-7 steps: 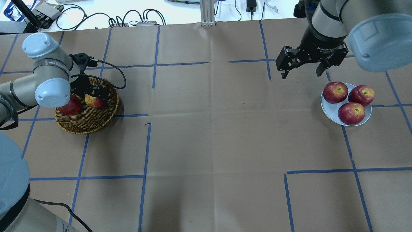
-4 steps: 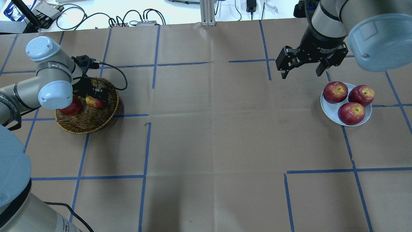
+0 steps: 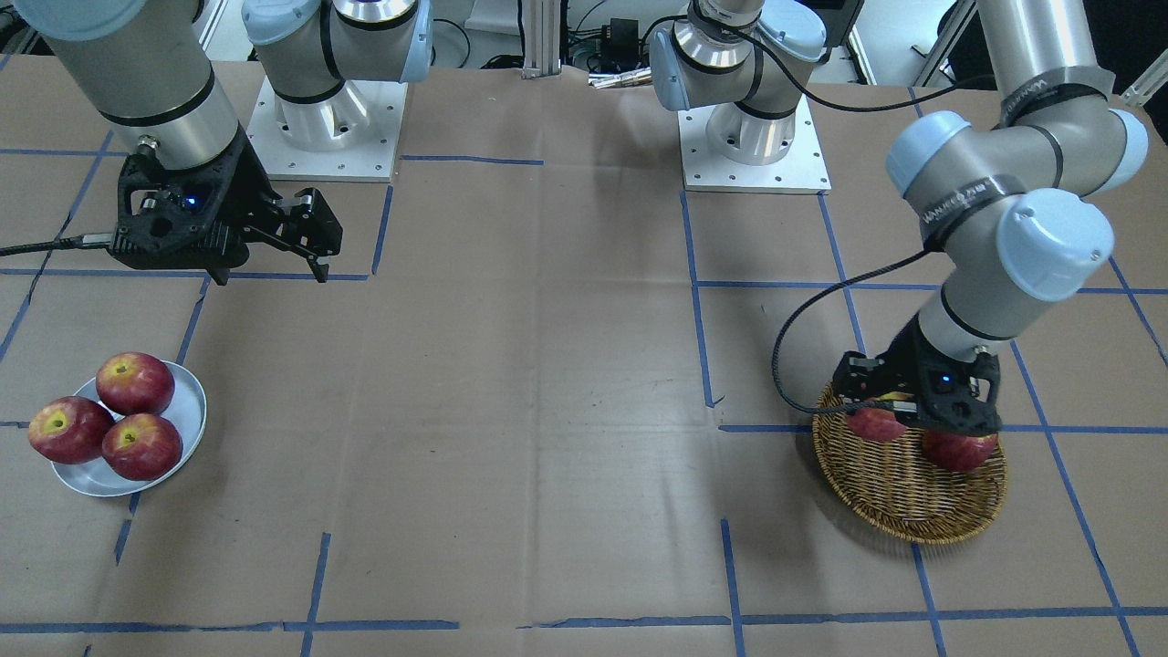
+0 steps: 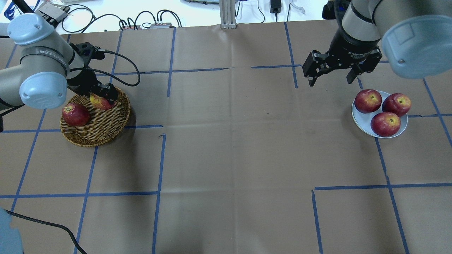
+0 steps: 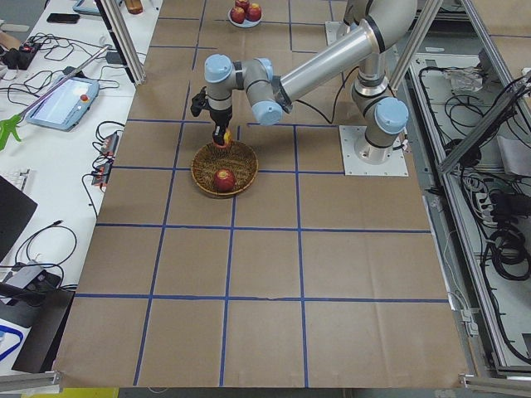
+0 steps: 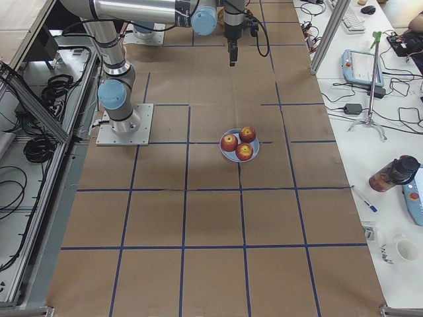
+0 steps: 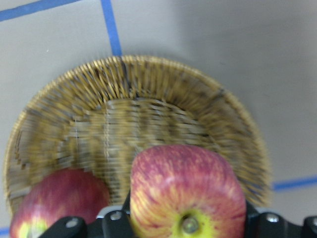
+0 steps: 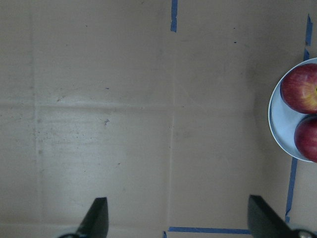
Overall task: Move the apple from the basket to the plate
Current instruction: 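Carry the apple with the left gripper toward the table center and release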
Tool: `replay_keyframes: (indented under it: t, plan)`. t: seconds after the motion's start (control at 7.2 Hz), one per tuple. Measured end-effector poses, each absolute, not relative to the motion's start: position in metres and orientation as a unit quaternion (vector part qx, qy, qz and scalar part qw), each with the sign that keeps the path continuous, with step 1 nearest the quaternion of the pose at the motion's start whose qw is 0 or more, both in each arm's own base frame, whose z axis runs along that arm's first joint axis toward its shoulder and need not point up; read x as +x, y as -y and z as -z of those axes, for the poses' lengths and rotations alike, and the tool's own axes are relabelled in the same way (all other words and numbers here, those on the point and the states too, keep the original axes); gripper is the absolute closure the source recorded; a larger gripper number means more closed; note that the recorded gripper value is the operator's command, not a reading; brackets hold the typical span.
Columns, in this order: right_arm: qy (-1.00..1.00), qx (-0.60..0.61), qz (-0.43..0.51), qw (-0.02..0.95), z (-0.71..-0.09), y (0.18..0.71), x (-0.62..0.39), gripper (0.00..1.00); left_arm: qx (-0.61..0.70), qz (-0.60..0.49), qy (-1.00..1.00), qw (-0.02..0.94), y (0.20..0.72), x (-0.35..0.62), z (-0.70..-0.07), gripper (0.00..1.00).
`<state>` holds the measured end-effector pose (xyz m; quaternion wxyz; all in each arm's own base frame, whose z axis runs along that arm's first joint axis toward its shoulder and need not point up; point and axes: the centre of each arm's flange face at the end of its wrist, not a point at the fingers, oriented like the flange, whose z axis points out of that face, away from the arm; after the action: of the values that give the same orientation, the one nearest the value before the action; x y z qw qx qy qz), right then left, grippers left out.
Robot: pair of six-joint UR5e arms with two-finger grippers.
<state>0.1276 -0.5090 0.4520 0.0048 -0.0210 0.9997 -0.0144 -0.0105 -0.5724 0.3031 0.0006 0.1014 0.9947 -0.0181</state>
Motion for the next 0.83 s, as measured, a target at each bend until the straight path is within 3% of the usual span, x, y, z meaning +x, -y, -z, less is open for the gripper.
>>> replay_keyframes:
  t: [0.42,0.83]
  plan:
    - [-1.0,-0.021,0.014,0.005,-0.452,0.509,0.128,0.0,0.097,0.001,-0.995,-0.003,0.528,-0.204,-0.298,0.57]
    - [-1.0,-0.021,0.014,0.005,-0.452,0.509,0.128,0.0,0.068,0.032,-0.997,-0.009,0.505,-0.345,-0.23,0.55]
